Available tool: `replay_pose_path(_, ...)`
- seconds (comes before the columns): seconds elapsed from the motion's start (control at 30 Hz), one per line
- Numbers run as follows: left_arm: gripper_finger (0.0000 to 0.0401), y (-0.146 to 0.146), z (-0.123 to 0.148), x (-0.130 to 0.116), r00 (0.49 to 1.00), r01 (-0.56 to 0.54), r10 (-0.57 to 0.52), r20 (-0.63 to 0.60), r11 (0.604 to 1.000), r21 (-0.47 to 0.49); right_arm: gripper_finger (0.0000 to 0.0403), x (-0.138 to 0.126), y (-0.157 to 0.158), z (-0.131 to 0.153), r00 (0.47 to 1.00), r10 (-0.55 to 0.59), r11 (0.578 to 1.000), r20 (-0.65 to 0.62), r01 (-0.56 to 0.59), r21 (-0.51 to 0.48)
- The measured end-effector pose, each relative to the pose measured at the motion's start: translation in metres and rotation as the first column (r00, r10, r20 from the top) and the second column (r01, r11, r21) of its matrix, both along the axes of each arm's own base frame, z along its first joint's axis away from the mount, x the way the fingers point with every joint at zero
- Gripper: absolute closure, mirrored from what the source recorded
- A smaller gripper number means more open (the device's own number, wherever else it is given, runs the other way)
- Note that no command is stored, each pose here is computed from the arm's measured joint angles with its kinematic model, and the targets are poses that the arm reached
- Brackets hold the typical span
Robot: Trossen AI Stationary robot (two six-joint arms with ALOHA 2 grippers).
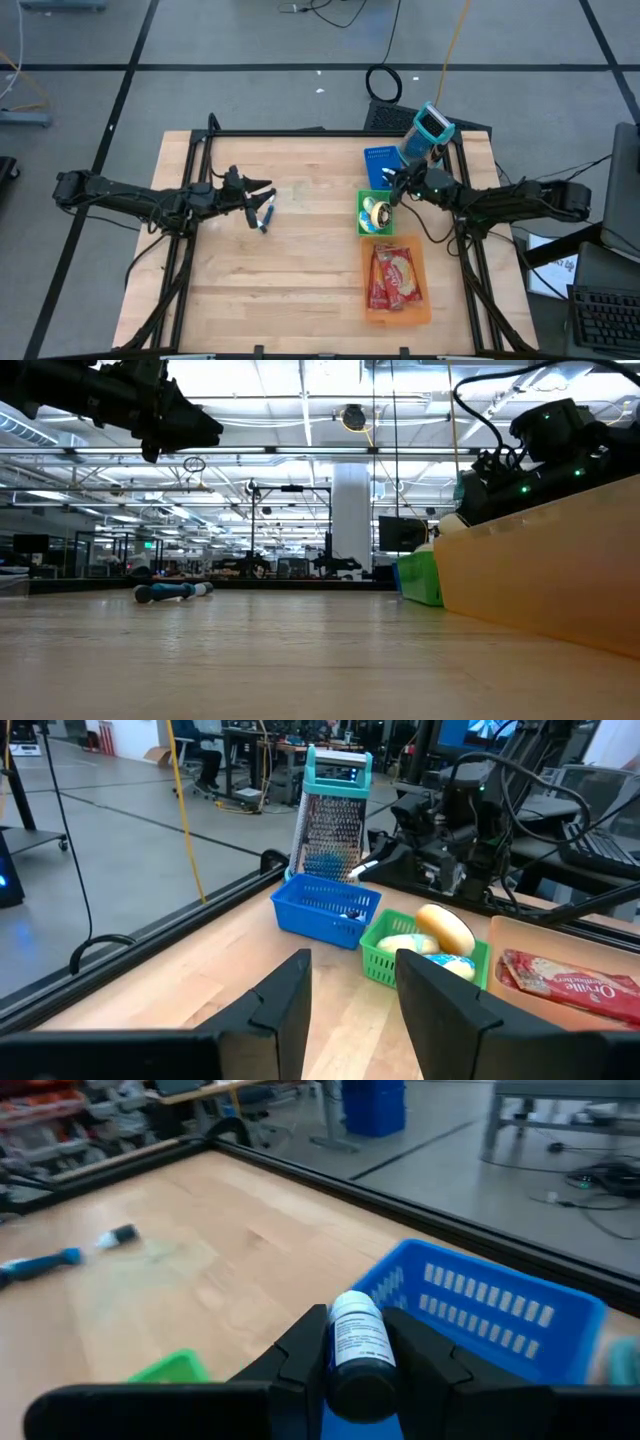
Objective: Pick & Place Food Item
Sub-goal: Put the dark blue food coloring bottle into the blue bin
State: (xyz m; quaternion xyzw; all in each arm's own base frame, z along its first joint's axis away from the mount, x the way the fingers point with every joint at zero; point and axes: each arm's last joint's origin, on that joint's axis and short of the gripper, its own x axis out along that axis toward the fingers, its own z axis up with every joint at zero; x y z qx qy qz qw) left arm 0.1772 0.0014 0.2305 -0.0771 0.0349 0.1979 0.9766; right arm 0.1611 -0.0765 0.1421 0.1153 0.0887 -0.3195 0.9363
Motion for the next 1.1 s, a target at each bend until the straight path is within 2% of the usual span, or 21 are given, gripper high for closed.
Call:
replay_pose_path(0.2, 0.0256, 0.0000, 0.0000, 0.0000, 1.000, -0.001, 0.001, 0.001, 1.000, -0.002, 0.0328, 0.0001, -0.0006, -0.0021, 1.000, -0.018, 1.000, -0.015, 0.018, 0.001)
replay_pose_path(0.47, 0.0256, 0.0000, 0.0000, 0.0000, 1.000, -0.001, 0.001, 0.000, 1.000, -0.001, 0.0328, -0.0024, -0.0031, -0.0025, 0.990, -0.138, 0.990, -0.031, 0.137, -0.025)
replay_pose_path(0.57, 0.0256, 0.0000, 0.0000, 0.0000, 1.000, -0.001, 0.001, 0.000, 1.000, -0.001, 0.0328, -0.0023, -0.0032, -0.0021, 0.990, -0.136, 0.990, -0.034, 0.135, -0.036)
replay_pose_path(0.83, 0.0256, 0.0000, 0.0000, 0.0000, 1.000, -0.001, 0.001, 0.000, 1.000, -0.001, 0.0328, -0.0005, -0.0003, -0.0011, 0.991, -0.088, 0.987, -0.105, 0.072, -0.143)
replay_pose_path(1.1, 0.0256, 0.0000, 0.0000, 0.0000, 1.000, -0.001, 0.001, 0.000, 1.000, -0.001, 0.0328, -0.0005, -0.0003, -0.0011, 0.990, -0.086, 0.986, -0.110, 0.069, -0.149)
